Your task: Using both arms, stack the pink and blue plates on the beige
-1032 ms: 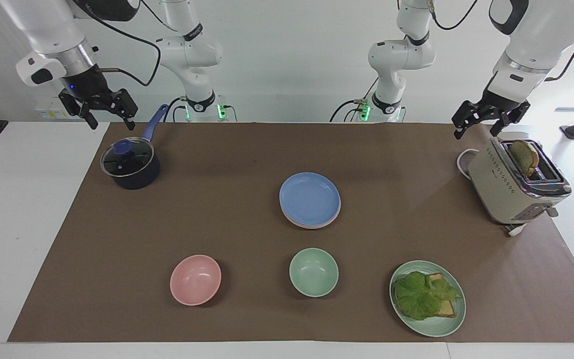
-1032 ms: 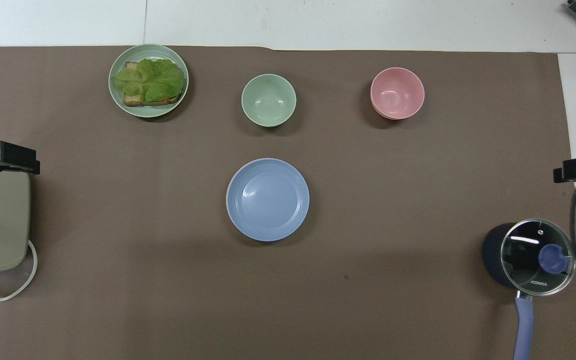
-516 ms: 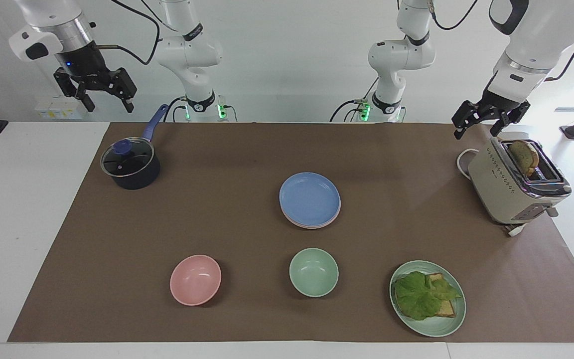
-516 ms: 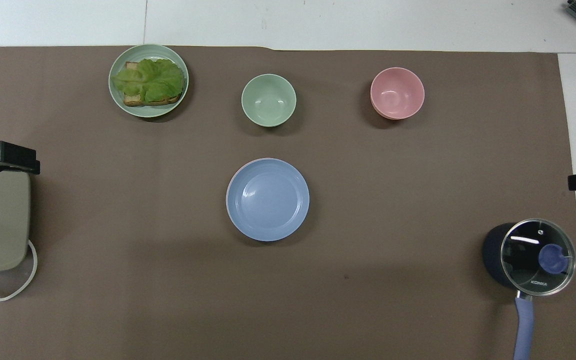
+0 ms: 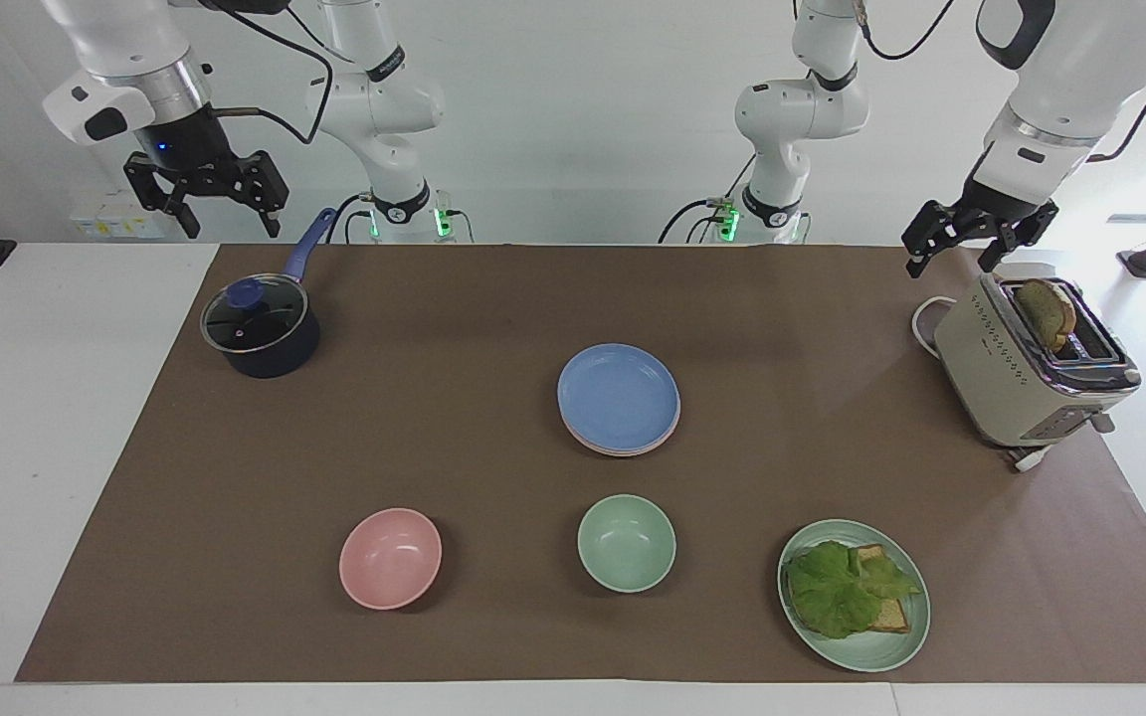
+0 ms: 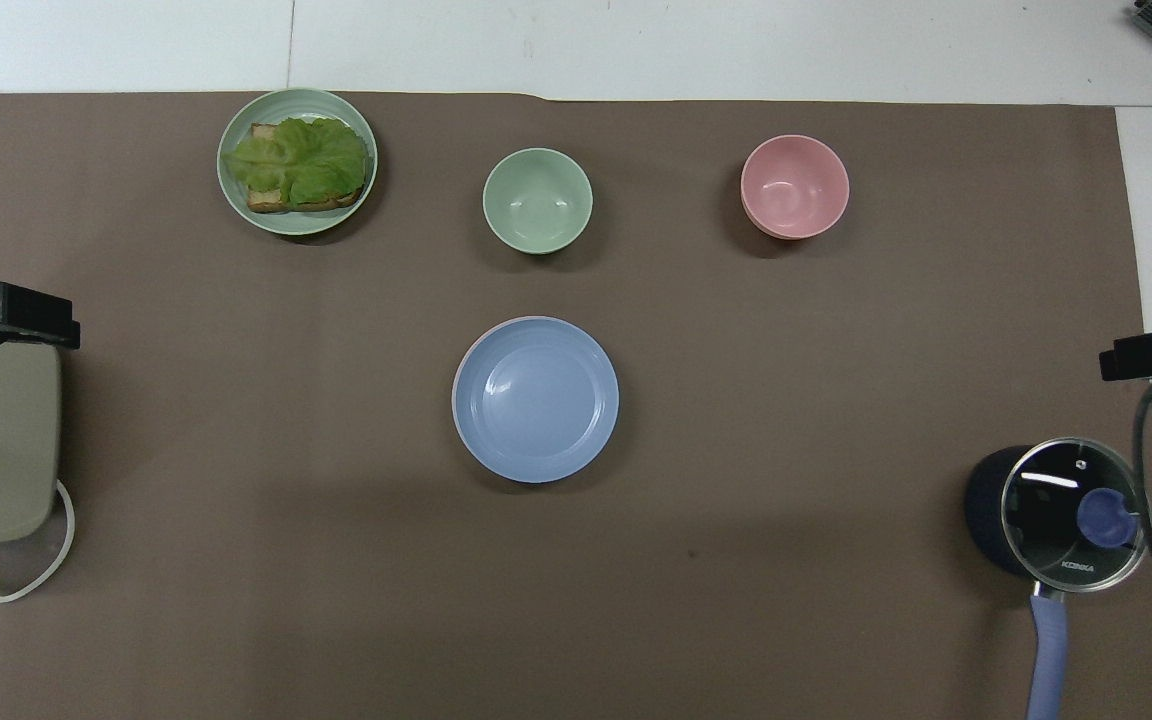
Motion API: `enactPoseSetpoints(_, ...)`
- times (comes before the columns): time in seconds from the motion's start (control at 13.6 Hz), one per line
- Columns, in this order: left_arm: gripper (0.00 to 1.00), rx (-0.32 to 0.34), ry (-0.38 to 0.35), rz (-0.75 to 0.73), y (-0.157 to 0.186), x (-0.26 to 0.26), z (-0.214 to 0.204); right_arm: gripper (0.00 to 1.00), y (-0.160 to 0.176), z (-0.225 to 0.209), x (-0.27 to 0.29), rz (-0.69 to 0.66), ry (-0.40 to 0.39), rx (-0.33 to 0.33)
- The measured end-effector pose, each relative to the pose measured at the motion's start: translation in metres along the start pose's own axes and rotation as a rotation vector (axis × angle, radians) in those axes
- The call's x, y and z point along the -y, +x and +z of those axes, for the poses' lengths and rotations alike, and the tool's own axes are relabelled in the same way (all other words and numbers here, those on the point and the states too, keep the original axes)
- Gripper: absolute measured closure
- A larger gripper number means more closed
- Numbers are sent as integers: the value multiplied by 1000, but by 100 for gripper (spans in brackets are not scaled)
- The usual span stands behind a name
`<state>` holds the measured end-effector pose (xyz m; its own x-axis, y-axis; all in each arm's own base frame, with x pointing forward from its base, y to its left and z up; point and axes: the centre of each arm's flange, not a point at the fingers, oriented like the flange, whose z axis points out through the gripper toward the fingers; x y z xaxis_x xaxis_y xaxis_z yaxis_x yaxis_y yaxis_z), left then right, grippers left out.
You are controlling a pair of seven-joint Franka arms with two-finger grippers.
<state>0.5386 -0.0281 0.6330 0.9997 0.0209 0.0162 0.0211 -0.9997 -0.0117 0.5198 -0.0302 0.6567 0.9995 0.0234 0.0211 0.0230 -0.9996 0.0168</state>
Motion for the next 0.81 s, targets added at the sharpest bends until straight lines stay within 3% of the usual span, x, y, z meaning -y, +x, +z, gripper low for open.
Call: enactPoseSetpoints(0.81, 0, 0, 0, 0, 0, 0, 0, 0, -1, 3, 11, -5, 3, 21)
